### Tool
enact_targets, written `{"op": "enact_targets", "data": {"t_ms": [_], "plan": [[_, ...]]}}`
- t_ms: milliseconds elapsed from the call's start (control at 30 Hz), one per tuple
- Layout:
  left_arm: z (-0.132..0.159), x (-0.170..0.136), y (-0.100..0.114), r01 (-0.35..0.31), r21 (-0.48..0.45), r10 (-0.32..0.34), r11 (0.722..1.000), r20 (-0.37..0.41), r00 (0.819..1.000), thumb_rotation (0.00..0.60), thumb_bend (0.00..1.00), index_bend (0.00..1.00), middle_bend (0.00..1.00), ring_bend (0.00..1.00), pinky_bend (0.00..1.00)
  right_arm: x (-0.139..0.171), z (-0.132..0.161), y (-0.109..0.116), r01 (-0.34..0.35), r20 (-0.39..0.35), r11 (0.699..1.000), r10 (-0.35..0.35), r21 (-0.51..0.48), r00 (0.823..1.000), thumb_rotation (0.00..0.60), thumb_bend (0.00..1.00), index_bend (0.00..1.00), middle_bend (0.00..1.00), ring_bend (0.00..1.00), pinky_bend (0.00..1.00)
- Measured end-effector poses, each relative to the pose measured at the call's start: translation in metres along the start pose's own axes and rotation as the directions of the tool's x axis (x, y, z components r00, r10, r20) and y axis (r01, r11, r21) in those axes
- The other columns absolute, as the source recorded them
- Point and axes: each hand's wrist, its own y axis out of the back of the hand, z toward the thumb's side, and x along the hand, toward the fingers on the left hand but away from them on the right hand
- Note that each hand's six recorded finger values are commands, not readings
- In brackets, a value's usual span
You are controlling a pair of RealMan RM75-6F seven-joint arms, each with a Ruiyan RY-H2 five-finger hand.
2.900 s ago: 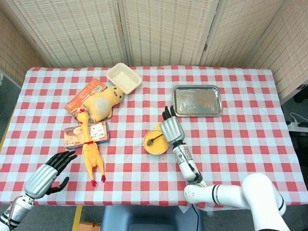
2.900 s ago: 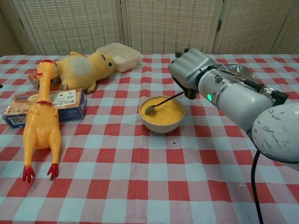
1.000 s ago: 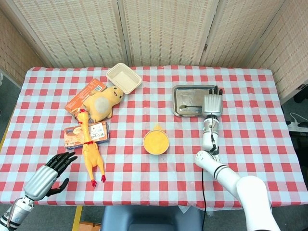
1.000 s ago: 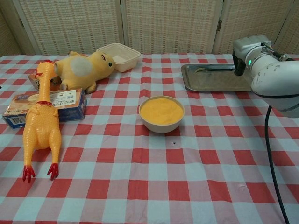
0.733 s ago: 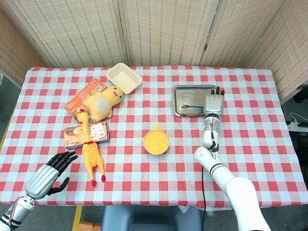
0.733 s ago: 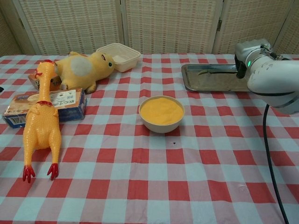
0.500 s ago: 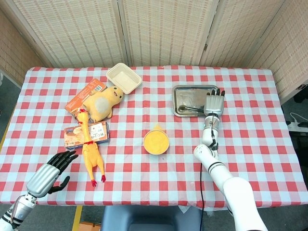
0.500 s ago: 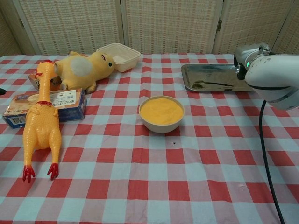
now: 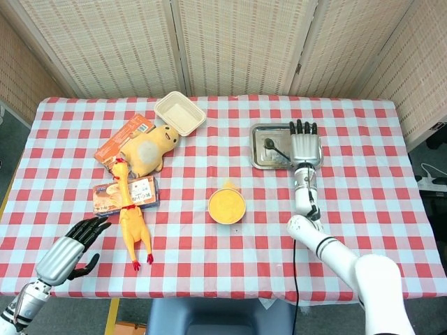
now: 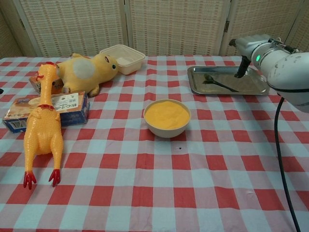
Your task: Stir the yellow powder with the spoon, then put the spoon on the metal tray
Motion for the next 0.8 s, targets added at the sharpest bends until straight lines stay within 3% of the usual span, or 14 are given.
{"op": "enact_targets", "data": {"t_ms": [100, 200, 333, 433, 500, 633, 800], "plan": [[0.0, -0.003, 0.006, -0.037, 0.01, 0.037, 0.999, -0.007, 0.999, 0.6, 0.54, 0.0, 0.0, 0.0, 0.1, 0.027, -0.001, 0.005, 0.023, -0.092, 0.999, -0.025, -0.026, 0.995, 0.6, 0.18, 0.0, 0.0, 0.0, 0.0], [0.001, -0.008, 0.012, -0.075, 0.029, 0.076, 0.997, -0.011, 0.997, 0.6, 0.54, 0.0, 0.0, 0.0, 0.1, 0.074, -0.011, 0.012, 0.033, -0.206, 0.998, -0.043, -0.051, 0.978, 0.6, 0.18, 0.0, 0.0, 0.0, 0.0], [0.005, -0.012, 0.017, -0.116, 0.065, 0.116, 0.991, 0.002, 0.993, 0.6, 0.53, 0.0, 0.0, 0.0, 0.1, 0.158, -0.057, 0.022, 0.045, -0.339, 0.999, -0.048, -0.016, 0.939, 0.6, 0.18, 0.0, 0.0, 0.0, 0.0], [0.008, -0.014, 0.018, -0.142, 0.1, 0.141, 0.985, 0.017, 0.99, 0.6, 0.51, 0.0, 0.0, 0.0, 0.09, 0.21, -0.088, 0.036, 0.07, -0.394, 0.997, -0.058, 0.016, 0.917, 0.6, 0.17, 0.0, 0.0, 0.0, 0.0], [0.009, -0.017, 0.019, -0.164, 0.115, 0.164, 0.98, 0.015, 0.986, 0.6, 0.51, 0.0, 0.0, 0.0, 0.09, 0.233, -0.106, 0.039, 0.067, -0.384, 0.998, -0.067, -0.013, 0.921, 0.6, 0.17, 0.0, 0.0, 0.0, 0.0], [0.008, -0.02, 0.02, -0.189, 0.114, 0.192, 0.975, -0.017, 0.981, 0.6, 0.52, 0.0, 0.0, 0.0, 0.09, 0.265, -0.148, 0.034, 0.083, -0.282, 0.987, -0.119, -0.136, 0.952, 0.6, 0.17, 0.0, 0.0, 0.0, 0.0], [0.002, -0.018, 0.015, -0.147, 0.136, 0.158, 0.98, -0.074, 0.985, 0.6, 0.52, 0.0, 0.0, 0.0, 0.09, 0.286, -0.204, 0.015, 0.145, -0.165, 0.973, -0.175, -0.181, 0.971, 0.6, 0.17, 0.0, 0.0, 0.0, 0.0]]}}
